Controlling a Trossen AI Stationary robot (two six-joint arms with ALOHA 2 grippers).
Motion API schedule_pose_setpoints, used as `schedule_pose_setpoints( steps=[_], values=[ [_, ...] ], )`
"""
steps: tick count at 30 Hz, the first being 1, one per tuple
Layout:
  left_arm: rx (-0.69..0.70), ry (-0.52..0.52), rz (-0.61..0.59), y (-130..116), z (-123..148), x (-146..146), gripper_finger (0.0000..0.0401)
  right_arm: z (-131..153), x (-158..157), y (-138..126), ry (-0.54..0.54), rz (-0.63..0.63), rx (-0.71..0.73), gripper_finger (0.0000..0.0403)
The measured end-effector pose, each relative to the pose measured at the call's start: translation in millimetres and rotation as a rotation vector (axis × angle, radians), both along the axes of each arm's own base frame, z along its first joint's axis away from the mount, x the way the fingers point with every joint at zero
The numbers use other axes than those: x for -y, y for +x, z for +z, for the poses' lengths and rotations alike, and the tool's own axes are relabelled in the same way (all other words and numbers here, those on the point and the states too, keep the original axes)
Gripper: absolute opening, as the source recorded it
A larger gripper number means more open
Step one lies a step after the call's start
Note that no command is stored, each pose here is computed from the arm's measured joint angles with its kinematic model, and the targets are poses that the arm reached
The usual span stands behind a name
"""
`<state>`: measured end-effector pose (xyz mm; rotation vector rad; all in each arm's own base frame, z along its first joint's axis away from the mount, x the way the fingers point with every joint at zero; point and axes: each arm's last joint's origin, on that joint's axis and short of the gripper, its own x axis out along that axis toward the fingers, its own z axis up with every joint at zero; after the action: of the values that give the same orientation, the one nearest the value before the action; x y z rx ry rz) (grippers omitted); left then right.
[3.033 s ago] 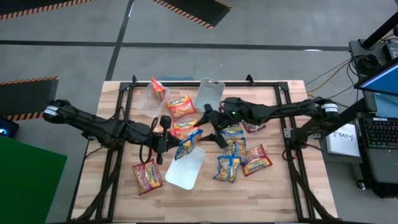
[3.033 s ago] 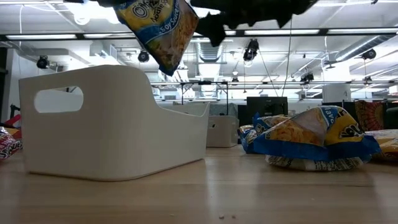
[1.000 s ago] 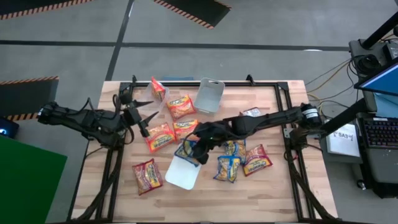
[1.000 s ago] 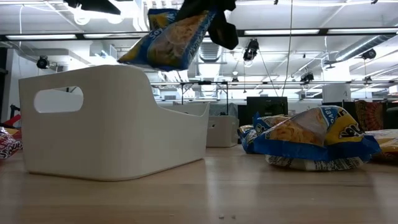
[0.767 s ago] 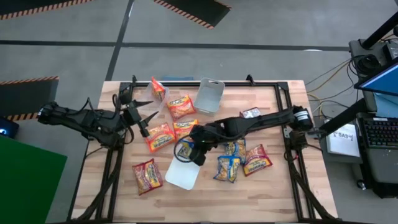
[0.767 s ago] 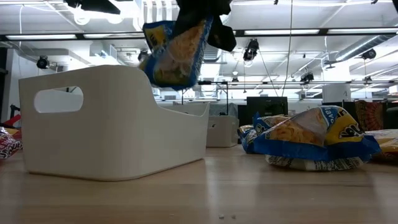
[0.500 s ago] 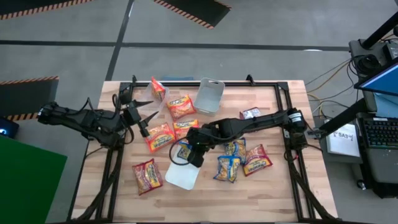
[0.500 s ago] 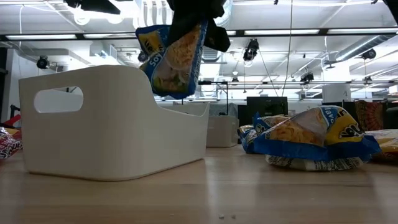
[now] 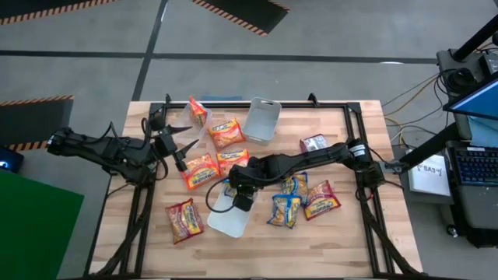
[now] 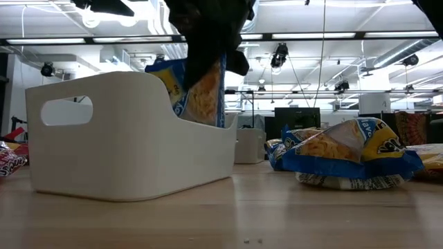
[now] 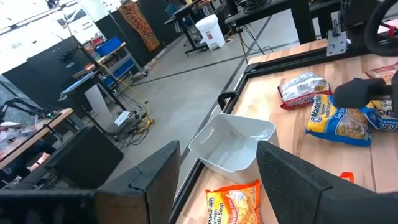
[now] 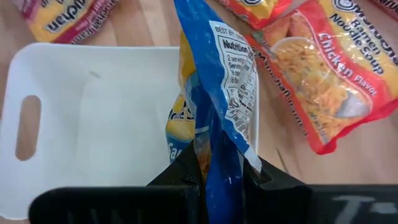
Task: Sort Maruchan noodles
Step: Put the blue noodle pack into the white bin
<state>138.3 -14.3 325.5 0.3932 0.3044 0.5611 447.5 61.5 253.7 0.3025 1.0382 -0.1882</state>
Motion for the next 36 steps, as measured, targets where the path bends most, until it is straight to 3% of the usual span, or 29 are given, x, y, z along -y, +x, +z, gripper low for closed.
schedule_pose_setpoints(
  steps=[8, 22, 29, 36],
  values=[
    [-0.009, 0.002, -0.001, 2, -1, 1, 0.0196, 0, 1, 1, -0.041, -0.030, 0.011, 0.0044],
    [-0.010, -0.001, -0.001, 2, -2, 1, 0.0196, 0, 4, -5, -0.048, -0.036, -0.041, 0.0156],
    [-0.010, -0.005, 0.000, 3, -2, 1, 0.0196, 26, 8, -15, -0.065, -0.026, -0.106, 0.0159],
    [-0.033, -0.008, -0.018, 9, -5, 3, 0.0196, 50, 10, -35, -0.117, 0.080, -0.110, 0.0147]
  ],
)
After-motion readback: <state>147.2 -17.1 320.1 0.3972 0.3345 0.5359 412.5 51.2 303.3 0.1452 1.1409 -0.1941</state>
